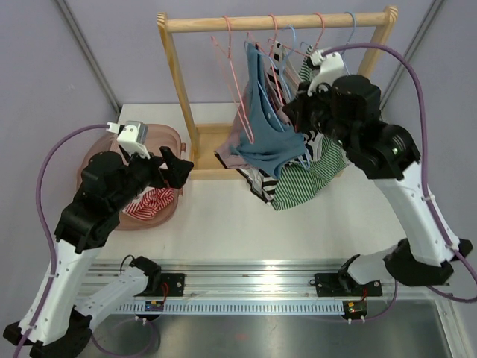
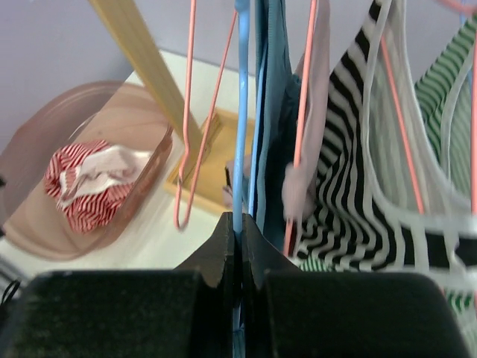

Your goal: Remove the tank top from the hanger

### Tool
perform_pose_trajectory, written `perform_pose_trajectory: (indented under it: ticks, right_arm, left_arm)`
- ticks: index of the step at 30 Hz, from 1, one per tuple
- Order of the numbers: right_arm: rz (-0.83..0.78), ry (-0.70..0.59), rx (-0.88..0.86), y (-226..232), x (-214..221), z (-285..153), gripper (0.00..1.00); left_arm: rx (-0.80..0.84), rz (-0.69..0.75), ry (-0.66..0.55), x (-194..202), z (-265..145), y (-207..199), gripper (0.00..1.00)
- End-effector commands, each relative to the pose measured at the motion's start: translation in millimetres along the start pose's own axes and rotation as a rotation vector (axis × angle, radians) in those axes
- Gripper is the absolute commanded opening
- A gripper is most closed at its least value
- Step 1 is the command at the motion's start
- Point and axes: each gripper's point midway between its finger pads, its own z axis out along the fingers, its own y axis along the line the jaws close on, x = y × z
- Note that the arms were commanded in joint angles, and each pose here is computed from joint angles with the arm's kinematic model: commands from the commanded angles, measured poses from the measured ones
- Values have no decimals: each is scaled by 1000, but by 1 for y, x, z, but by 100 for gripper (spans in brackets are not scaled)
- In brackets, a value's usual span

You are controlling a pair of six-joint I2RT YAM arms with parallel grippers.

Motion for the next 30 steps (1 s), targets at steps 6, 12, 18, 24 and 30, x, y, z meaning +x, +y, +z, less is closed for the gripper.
perform_pose_trajectory:
  ticks: [6,12,18,24,30]
  right_arm:
    - [89,3,-193,14,31,-100,0]
    - [141,18,-340,26,45,-169,0]
    - [165,33,-393,27,51,-210,0]
    - [175,31,-438,31,50,-229,0]
    - [165,34,-426,29,50,-227,0]
  left_arm:
    - [274,3,-227,-82,11,-103,99]
    - [299,132,-261,-97,29,-167,99]
    - [331,205,-266,-99,48,-208,98]
    - [300,229,-252,-89,67,-220,78]
    - [343,232,-220,-74,79,-233,82]
